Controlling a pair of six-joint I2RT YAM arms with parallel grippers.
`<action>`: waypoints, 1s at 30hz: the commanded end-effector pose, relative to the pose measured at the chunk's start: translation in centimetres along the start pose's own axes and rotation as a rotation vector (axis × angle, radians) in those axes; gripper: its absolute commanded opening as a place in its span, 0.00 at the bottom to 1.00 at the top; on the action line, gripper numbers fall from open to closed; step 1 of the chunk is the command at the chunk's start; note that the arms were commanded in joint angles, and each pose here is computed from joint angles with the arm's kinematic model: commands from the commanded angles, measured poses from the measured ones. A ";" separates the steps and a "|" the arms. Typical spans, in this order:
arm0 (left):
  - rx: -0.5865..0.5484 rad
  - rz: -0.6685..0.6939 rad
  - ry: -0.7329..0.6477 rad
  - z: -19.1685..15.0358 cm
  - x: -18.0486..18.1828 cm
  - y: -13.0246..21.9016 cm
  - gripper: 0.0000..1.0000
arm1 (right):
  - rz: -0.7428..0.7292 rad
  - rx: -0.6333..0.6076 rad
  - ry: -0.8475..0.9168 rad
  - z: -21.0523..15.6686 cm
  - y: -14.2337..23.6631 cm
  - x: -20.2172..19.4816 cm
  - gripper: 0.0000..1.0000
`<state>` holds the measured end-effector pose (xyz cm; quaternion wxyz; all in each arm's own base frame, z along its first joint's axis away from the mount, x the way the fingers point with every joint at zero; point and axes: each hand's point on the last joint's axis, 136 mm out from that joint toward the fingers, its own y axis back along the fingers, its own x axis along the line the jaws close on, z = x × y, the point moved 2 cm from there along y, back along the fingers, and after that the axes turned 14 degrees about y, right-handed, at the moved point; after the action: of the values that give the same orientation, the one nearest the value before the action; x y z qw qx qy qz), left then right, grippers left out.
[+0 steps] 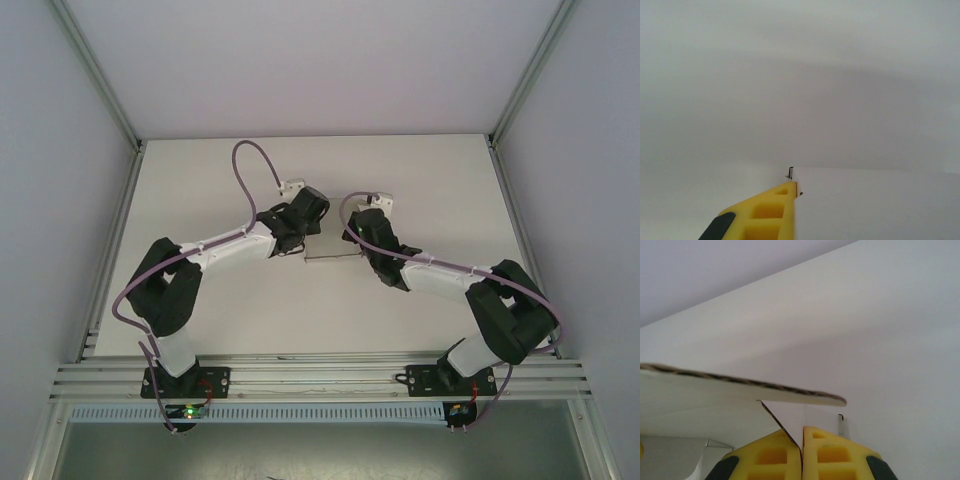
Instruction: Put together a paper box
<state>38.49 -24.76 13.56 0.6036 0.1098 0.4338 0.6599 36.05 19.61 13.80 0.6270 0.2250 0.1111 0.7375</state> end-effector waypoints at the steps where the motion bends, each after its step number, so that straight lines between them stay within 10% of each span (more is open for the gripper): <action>1: -0.022 -0.069 0.068 0.5 -0.8 0.9 0.00 | -0.023 -0.045 -0.008 0.1 0.7 -0.1 0.06; 30: 0.006 -0.115 -0.089 -7.8 2.9 1.3 0.02 | -0.004 -0.093 0.150 -7.5 4.5 -2.3 0.06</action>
<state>33.95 -26.28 11.89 0.6732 0.0732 0.4005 0.6172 30.12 18.37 11.06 0.6304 0.1484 0.0803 0.7577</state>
